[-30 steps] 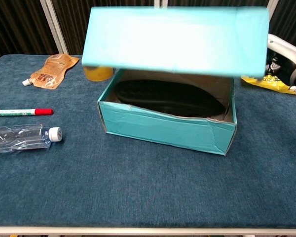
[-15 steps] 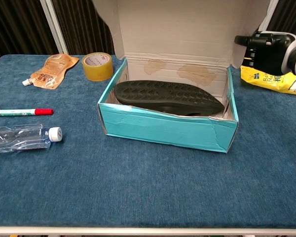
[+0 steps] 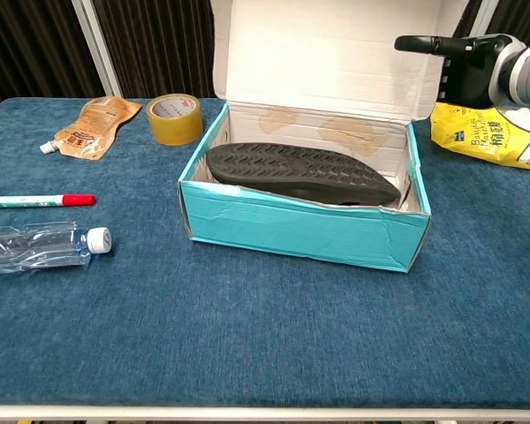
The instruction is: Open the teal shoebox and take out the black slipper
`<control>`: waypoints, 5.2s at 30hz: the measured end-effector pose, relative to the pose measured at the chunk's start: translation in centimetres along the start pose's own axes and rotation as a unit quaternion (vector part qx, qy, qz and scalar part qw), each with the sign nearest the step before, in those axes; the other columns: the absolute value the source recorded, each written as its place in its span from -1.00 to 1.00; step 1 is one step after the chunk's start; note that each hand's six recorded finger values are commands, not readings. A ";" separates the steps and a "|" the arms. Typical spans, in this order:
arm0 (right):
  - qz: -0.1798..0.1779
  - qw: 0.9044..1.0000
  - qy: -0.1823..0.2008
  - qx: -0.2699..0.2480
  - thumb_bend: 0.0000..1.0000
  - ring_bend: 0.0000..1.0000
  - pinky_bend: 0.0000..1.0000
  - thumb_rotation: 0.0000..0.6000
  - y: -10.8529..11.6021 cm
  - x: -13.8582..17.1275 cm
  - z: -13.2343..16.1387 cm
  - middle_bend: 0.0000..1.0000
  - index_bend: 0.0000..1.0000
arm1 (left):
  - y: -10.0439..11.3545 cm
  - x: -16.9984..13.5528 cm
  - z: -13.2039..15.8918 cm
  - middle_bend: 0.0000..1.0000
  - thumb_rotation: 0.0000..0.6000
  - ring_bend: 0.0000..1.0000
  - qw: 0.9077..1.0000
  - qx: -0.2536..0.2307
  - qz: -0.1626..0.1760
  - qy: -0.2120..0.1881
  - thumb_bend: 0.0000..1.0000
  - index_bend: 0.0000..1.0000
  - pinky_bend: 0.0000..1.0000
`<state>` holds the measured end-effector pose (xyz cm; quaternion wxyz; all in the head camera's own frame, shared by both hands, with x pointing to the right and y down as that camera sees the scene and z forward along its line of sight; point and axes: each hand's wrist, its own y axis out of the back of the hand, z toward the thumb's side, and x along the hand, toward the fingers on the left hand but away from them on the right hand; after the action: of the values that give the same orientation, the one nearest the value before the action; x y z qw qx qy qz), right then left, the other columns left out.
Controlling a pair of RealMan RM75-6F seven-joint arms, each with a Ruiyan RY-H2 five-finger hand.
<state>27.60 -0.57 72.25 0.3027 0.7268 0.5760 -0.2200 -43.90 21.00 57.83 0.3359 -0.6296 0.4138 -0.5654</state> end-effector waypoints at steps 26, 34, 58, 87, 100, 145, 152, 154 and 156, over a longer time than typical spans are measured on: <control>-0.010 0.866 0.133 0.483 -1.00 -1.00 -1.00 1.00 -2.8 6.2 3.5 -1.00 -1.00 | 0.1 0.0 0.0 -0.66 1.00 -0.86 1.000 -0.003 0.008 -0.002 -0.68 -0.67 -0.86; 0.132 0.786 0.109 0.594 -1.00 -1.00 -1.00 1.00 -9.4 6.5 0.4 -0.92 -1.00 | -0.3 -0.9 -0.8 -0.66 1.00 -0.86 1.000 -0.012 0.007 0.010 -0.68 -0.67 -0.86; 0.167 0.697 0.038 0.697 -1.00 -1.00 -1.00 1.00 -17.7 -1.2 -5.7 -0.83 -1.00 | -0.9 -0.4 -1.5 -0.66 1.00 -0.86 1.000 -0.023 0.005 0.010 -0.68 -0.67 -0.86; 0.114 0.901 0.149 0.391 -0.76 -0.64 -1.00 1.00 -16.3 0.6 2.7 -0.18 -0.33 | -1.0 0.4 -1.4 -0.66 1.00 -0.86 1.000 -0.020 0.002 0.006 -0.68 -0.67 -0.86; 0.035 0.977 0.162 0.132 -0.79 -0.64 -1.00 1.00 -3.5 7.4 9.3 -0.24 -0.33 | -0.9 0.9 -1.0 -0.66 1.00 -0.86 1.000 -0.018 0.003 -0.004 -0.68 -0.67 -0.86; -0.096 0.990 -0.049 0.087 -0.92 -1.00 -1.00 1.00 5.4 9.4 -2.6 -1.00 -1.00 | -1.4 1.0 -0.9 -0.66 1.00 -0.86 1.000 -0.023 -0.003 -0.011 -0.68 -0.67 -0.86; -0.058 0.989 -0.083 0.107 -0.92 -1.00 -1.00 1.00 4.7 10.5 -4.5 -1.00 -1.00 | -1.0 1.2 -0.5 -0.66 1.00 -0.86 1.000 -0.020 0.003 -0.020 -0.68 -0.67 -0.86; -0.045 0.988 -0.079 0.122 -0.92 -1.00 -1.00 1.00 4.4 10.8 -4.4 -1.00 -1.00 | -0.8 1.1 -0.5 -0.66 1.00 -0.86 1.000 -0.018 0.009 -0.019 -0.68 -0.67 -0.86; -0.032 0.985 -0.068 0.157 -0.89 -1.00 -1.00 1.00 4.2 11.3 -4.1 -1.00 -1.00 | -0.6 1.2 -0.6 -0.66 1.00 -0.86 1.000 -0.015 0.014 -0.017 -0.68 -0.67 -0.86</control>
<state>34.29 9.58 68.37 0.2165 0.7295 0.5355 -0.3664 -44.38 20.22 58.91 0.3415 -0.6384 0.4247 -0.5436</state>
